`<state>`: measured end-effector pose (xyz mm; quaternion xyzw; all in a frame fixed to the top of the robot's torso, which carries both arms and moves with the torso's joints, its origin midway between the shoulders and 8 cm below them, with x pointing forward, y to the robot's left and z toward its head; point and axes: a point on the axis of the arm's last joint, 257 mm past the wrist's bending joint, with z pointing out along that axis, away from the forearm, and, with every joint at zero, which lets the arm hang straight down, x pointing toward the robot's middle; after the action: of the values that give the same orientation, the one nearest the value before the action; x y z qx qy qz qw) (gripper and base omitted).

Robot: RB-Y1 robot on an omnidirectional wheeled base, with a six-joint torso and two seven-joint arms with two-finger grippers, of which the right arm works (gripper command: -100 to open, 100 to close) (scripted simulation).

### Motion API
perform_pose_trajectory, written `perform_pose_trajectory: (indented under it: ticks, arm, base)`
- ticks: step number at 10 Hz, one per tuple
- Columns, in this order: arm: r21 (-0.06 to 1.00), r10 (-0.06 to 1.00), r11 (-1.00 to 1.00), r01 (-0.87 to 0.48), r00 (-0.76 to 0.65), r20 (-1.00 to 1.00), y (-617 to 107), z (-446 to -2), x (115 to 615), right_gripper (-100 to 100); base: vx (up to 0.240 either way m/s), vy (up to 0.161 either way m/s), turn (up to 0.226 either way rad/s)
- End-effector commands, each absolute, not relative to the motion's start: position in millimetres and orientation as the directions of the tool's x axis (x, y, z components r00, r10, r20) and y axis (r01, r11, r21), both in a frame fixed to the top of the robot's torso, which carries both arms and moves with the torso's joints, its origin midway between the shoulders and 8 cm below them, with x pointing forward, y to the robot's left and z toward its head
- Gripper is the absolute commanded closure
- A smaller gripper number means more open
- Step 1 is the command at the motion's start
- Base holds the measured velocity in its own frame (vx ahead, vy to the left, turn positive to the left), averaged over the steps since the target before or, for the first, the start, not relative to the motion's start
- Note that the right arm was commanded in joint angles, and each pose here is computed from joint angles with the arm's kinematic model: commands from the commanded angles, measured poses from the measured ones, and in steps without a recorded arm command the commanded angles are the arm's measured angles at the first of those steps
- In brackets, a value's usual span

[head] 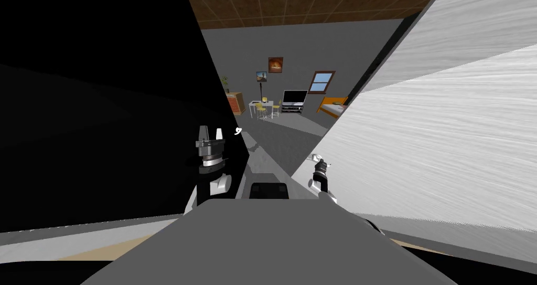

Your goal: Push the door open

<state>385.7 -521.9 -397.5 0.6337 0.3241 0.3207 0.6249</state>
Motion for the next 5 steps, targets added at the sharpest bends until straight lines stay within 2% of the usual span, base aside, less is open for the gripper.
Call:
perform_pose_trajectory:
  ticks: [1,5]
  arm:
    - [1.000,0.797,-0.001,0.003,0.603,0.000,-532,-393,383,100]
    - [1.000,0.761,-0.001,0.002,0.649,-0.001,-552,-393,367,100]
  base:
    - [0.152,-0.023,-0.038]
    - [0.185,-0.053,-0.035]
